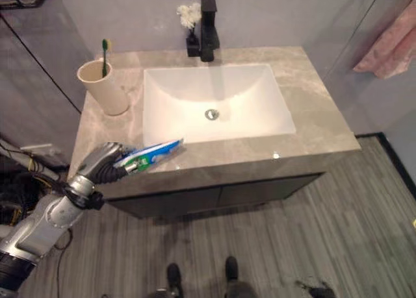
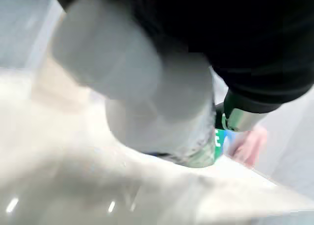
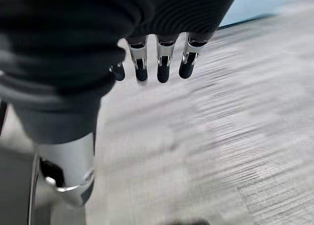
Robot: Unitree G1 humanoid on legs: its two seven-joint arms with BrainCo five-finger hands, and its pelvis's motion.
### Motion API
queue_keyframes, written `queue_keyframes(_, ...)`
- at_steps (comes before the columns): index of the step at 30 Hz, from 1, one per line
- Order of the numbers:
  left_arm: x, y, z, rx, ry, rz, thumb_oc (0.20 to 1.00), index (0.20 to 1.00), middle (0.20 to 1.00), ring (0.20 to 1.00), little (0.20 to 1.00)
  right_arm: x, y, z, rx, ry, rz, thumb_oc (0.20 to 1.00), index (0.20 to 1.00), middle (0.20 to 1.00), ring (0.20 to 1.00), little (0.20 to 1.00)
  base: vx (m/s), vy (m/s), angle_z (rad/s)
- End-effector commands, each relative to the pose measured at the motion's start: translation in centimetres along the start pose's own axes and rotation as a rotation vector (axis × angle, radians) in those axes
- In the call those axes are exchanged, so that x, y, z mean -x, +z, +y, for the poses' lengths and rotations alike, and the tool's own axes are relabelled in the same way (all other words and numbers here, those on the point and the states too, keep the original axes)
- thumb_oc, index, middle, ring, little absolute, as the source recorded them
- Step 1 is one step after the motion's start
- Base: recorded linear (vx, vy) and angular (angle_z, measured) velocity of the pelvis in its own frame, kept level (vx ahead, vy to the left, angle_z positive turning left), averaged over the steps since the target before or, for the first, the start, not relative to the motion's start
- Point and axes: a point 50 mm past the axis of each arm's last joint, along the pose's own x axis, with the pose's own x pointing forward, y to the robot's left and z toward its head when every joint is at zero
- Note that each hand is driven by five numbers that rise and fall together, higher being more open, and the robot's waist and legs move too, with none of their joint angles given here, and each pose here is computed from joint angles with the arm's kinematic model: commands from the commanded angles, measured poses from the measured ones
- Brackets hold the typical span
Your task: Put brush and paste in cup on sink, flatten towel.
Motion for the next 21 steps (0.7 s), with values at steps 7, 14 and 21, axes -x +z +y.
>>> queue_keyframes(7,-5.3,5.4,14.2,-0.256,0.826,-0.278,0.200,0.200,0.200,0.200,0.200,17.1,28.7,-9.1,-0.370,-0.331,-1.389,1.000,1.000,1.000,1.000,1.000,-0.01,0.014,-0.07)
queue_keyframes(14,-7.9,9.4,18.3,-0.164,0.935,-0.449,0.200,0.200,0.200,0.200,0.200,35.2,34.1,7.3,0.053,0.745,-1.941,1.000,1.000,1.000,1.000,1.000,-0.04,-0.022,-0.09)
queue_keyframes(21,-8.3,10.6,17.7,-0.123,0.885,-0.515,0.200,0.200,0.200,0.200,0.200,42.0,31.4,15.2,0.183,1.383,-1.859,1.000,1.000,1.000,1.000,1.000,-0.02,-0.034,0.04)
